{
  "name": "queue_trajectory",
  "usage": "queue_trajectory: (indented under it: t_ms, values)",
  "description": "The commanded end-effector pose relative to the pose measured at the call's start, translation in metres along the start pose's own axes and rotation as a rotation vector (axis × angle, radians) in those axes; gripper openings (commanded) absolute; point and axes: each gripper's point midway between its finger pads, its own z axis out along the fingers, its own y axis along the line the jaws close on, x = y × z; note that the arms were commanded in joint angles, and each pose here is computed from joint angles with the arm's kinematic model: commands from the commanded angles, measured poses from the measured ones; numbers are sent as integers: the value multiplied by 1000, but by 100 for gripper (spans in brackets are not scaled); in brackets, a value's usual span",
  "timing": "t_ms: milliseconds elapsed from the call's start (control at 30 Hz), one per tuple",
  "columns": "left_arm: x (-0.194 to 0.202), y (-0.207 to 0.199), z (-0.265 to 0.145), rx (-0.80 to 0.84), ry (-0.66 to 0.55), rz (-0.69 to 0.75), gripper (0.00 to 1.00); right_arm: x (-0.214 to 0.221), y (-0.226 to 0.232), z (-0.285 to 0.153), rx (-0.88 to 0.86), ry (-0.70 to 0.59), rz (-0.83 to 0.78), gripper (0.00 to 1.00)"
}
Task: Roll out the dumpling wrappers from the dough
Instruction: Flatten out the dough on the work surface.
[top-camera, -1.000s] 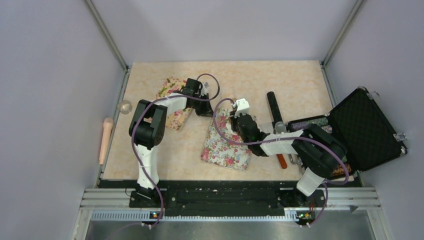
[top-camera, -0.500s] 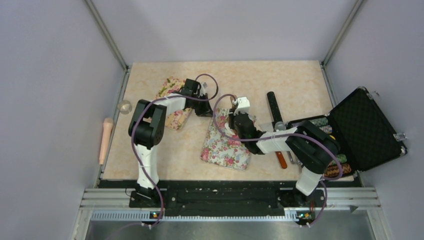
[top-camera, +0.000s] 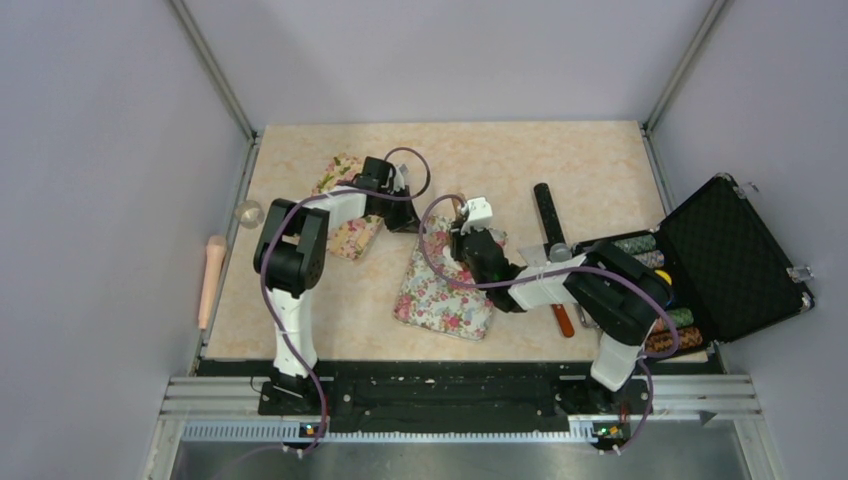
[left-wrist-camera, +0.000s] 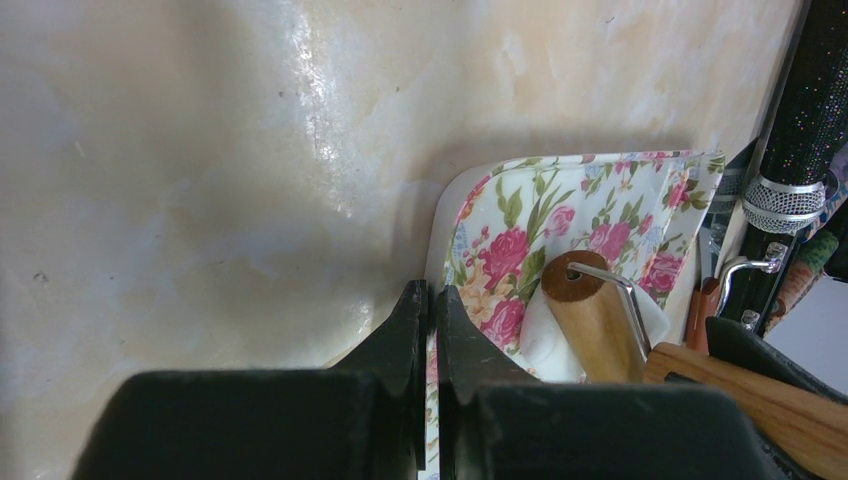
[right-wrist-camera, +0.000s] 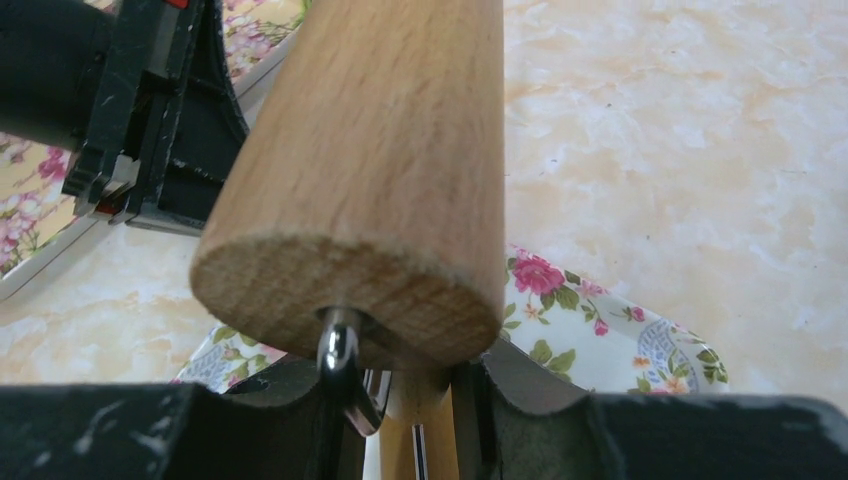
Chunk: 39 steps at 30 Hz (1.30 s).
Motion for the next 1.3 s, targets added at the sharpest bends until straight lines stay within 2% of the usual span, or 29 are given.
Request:
queue_trajectory:
  t_ms: [0,300,767,1267]
  values:
    - [-9,20,-6,-80,-46,-37,0,123,22,-45,-174,355,-209,0]
    - [-18,28,-11,-81,-59,-54,0,134,17,-46,-182,314,-292,0]
    - [-27,30,-15,-86,-78,-56,0,137,50,-62,-288,233,-399,0]
    - [-26,32,-17,-91,-80,-53,0,130,47,-56,-257,210,-390,0]
